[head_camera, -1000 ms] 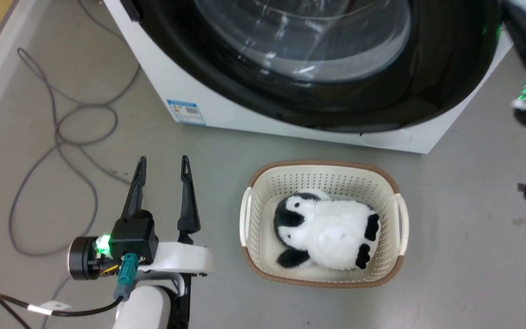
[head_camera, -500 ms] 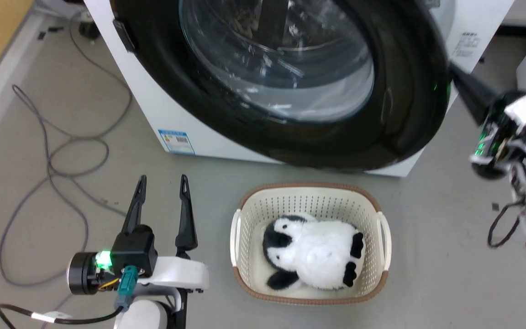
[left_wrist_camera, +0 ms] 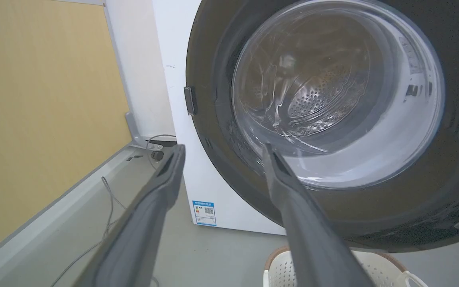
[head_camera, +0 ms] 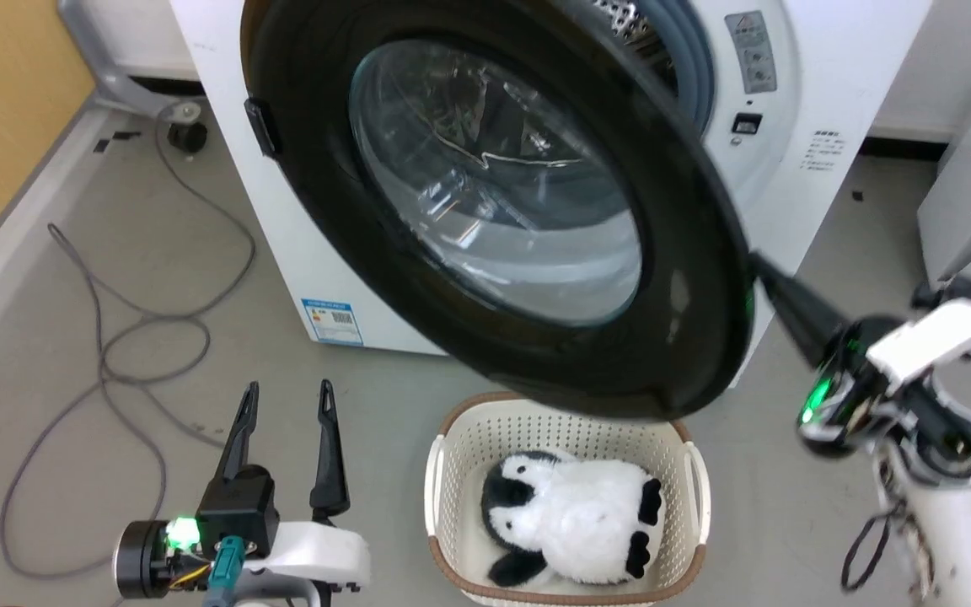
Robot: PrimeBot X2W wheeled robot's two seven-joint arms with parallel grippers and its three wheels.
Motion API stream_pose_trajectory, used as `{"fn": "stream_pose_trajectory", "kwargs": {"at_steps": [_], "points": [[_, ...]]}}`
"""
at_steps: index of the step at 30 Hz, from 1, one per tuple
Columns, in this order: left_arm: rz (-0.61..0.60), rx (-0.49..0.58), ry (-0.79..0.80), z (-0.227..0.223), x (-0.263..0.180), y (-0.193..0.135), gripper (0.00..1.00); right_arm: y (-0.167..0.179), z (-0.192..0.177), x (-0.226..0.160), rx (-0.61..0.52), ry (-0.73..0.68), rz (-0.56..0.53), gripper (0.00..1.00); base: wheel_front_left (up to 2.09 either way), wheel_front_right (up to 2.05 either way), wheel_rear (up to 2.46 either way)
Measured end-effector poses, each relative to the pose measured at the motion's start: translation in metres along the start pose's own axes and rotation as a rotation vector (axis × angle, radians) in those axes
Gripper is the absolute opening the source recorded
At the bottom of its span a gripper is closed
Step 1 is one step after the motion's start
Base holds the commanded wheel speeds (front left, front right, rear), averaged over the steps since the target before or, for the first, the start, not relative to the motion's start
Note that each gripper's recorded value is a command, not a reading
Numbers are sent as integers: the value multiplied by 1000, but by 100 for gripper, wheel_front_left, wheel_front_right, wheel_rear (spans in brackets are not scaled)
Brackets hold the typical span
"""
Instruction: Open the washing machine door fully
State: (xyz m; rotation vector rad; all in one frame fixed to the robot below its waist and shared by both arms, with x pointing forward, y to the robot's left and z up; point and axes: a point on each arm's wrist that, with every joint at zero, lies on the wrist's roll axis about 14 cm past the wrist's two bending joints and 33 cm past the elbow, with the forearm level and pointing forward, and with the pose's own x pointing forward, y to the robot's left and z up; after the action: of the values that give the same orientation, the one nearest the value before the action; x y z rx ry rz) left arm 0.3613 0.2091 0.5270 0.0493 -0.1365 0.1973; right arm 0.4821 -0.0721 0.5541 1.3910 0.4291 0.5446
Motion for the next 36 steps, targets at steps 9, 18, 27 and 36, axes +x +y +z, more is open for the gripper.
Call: {"fn": "stream_pose_trajectory", "kwargs": {"at_steps": [9,18,27,36], "points": [[-11,0,-14,5,-4,-1,100,6,-40,-19,44,60,58,0,0,0,0],[7,1,-15,6,-12,7,100,28,-96,-26,64,189,144,0,0,0,0],[45,8,-10,6,-18,21,100,34,-145,-28,87,319,173,0,0,0,0],[84,16,-5,5,-24,35,100,49,-208,-34,129,502,221,0,0,0,0]]}}
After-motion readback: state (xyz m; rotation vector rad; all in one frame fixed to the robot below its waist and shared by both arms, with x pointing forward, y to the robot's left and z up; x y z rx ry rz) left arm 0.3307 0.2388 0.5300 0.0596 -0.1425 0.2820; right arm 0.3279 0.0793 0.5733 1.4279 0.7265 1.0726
